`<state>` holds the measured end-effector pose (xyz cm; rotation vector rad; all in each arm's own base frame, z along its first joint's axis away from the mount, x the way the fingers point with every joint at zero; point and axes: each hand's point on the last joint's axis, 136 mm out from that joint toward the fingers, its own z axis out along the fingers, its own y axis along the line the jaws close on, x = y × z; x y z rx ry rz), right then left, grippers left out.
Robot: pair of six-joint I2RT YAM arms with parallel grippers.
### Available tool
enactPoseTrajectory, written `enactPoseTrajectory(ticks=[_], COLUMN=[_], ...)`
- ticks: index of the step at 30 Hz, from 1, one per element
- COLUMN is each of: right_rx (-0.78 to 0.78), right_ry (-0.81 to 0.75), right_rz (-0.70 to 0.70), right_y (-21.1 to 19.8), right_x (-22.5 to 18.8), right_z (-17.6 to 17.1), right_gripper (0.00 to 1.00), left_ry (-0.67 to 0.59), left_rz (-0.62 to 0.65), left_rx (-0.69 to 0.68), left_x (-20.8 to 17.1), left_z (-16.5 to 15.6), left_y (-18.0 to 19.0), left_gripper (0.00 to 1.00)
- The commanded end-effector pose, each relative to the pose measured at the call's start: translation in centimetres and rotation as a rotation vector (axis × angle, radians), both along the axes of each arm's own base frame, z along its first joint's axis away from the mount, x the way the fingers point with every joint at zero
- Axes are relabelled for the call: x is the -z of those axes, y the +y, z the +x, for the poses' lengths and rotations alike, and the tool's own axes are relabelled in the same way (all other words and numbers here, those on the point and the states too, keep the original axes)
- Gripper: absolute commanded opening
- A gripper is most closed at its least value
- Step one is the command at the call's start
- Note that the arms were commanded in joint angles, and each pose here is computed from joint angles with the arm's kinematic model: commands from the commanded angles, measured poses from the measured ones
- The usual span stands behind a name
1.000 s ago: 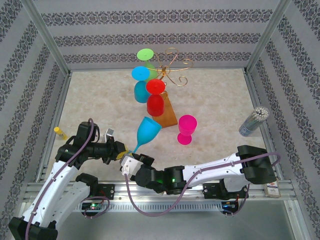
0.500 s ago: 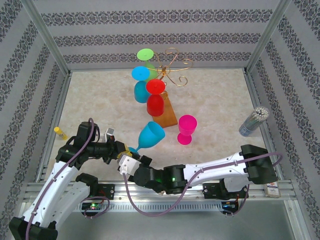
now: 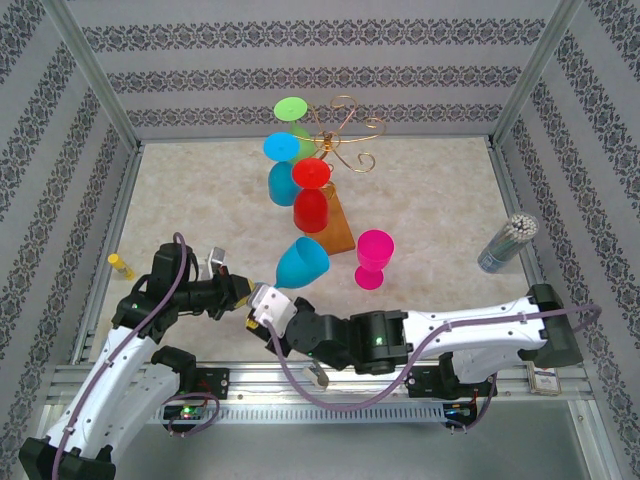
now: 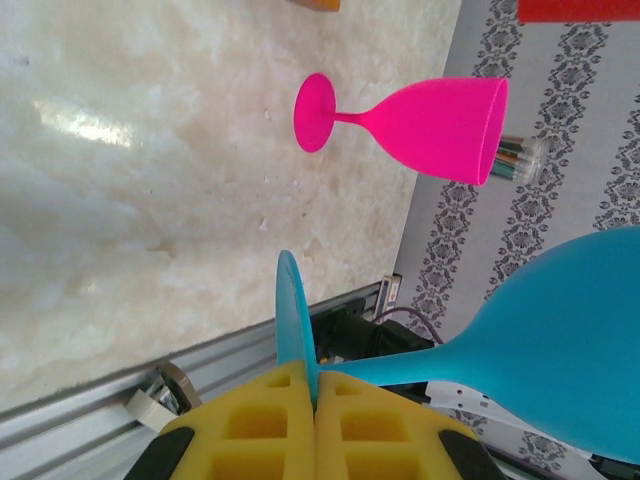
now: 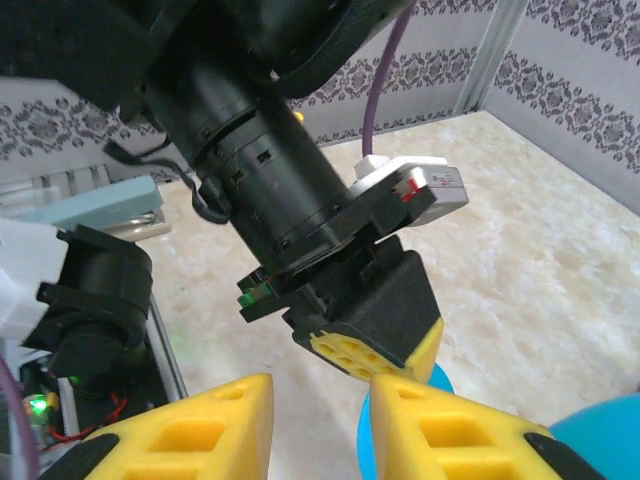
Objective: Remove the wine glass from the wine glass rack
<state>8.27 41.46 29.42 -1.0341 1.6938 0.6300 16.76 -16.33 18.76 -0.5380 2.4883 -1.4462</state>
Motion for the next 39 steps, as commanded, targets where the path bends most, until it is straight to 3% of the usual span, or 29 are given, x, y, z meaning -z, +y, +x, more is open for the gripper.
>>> enactPoseTrajectory(ticks=[1,13,25,39], right_rx=[-0.003,0.044,0.147,0.192], right_ry=[0.094,0.225,0.33,0.436], right_rz=[0.032,0.156,0.168,0.077], right_y=[-1.4,-5.7,-10.8,-11.5], right_x=[-2.6,-7.7,-9.3,-6.7], right_z=[0.0,3.1,6.6,8.5], right_gripper=[0.31,0.31,0.33,0.51], left_ry=[-0.115,-0.223,-0.257,-0.335], left_rz=[0.005,0.037,0.055,0.002], left_rx=[-0.019,-0.058,-0.07,-0.078], left_x=[-0.9,-1.5,-0.7,-1.7], left_z=[1.4,2.3,1.7,2.4], left_y=[0.3,0.9,1.4,1.1], left_gripper=[0.0,0.0,0.0,0.0])
